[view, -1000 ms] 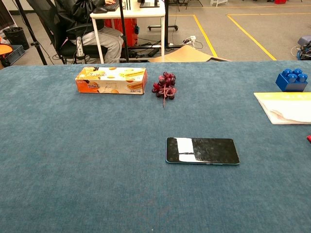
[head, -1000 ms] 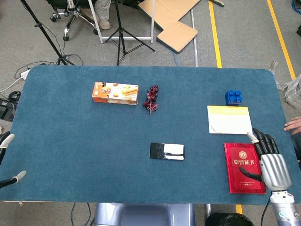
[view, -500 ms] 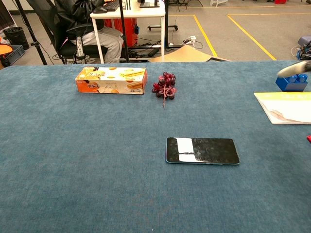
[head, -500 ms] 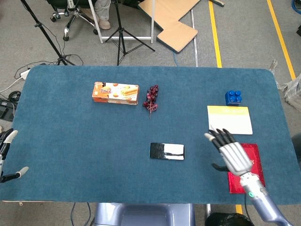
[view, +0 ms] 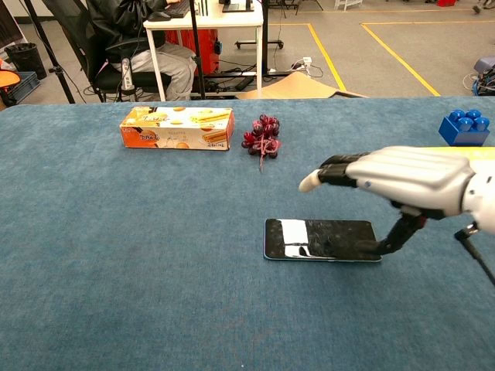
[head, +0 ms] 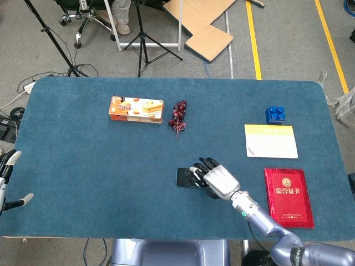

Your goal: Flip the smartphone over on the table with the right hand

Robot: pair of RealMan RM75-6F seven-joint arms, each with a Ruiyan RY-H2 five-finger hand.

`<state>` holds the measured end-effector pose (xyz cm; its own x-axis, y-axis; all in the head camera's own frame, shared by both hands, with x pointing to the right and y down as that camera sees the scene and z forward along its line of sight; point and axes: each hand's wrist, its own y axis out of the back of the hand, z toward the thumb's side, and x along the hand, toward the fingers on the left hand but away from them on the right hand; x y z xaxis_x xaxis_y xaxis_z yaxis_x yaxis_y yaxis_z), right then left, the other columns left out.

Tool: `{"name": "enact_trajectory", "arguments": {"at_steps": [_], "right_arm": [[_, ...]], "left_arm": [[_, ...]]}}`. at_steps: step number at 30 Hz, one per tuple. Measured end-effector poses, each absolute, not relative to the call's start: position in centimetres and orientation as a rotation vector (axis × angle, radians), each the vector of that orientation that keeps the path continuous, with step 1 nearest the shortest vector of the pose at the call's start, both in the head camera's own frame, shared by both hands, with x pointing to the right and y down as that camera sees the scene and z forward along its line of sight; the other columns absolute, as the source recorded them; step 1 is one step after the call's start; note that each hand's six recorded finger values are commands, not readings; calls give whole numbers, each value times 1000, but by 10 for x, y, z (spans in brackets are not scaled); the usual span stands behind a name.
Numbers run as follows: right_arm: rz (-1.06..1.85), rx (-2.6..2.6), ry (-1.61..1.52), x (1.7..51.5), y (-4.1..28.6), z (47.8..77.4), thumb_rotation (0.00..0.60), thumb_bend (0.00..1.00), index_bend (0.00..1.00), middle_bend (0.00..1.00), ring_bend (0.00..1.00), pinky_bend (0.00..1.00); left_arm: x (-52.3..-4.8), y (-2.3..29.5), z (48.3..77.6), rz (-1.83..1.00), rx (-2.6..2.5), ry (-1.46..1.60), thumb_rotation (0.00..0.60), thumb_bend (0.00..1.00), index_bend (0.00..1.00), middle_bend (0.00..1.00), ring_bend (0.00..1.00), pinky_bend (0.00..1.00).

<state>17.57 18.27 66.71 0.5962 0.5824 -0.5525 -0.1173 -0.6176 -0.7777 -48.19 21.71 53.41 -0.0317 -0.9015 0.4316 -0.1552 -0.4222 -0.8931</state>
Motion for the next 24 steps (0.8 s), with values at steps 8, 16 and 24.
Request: {"name": "enact_trajectory", "arguments": {"at_steps": [8, 16, 24], "right_arm": [[1063, -1929, -267, 142, 195, 700, 600, 214, 177, 134, 40, 143], [1089, -1901, -240, 141, 203, 718, 600, 216, 177, 134, 40, 143], [1086, -1857, -260, 151, 197, 722, 600, 216, 177, 134, 40, 143]], "left_arm": [[-487, 213, 542, -1544, -1607, 1123, 600, 0, 0, 0, 0, 0], [-486, 212, 547, -1559, -1610, 1108, 600, 0, 0, 0, 0, 0], [-484, 212, 548, -1560, -1612, 1101, 600, 0, 0, 0, 0, 0]]}}
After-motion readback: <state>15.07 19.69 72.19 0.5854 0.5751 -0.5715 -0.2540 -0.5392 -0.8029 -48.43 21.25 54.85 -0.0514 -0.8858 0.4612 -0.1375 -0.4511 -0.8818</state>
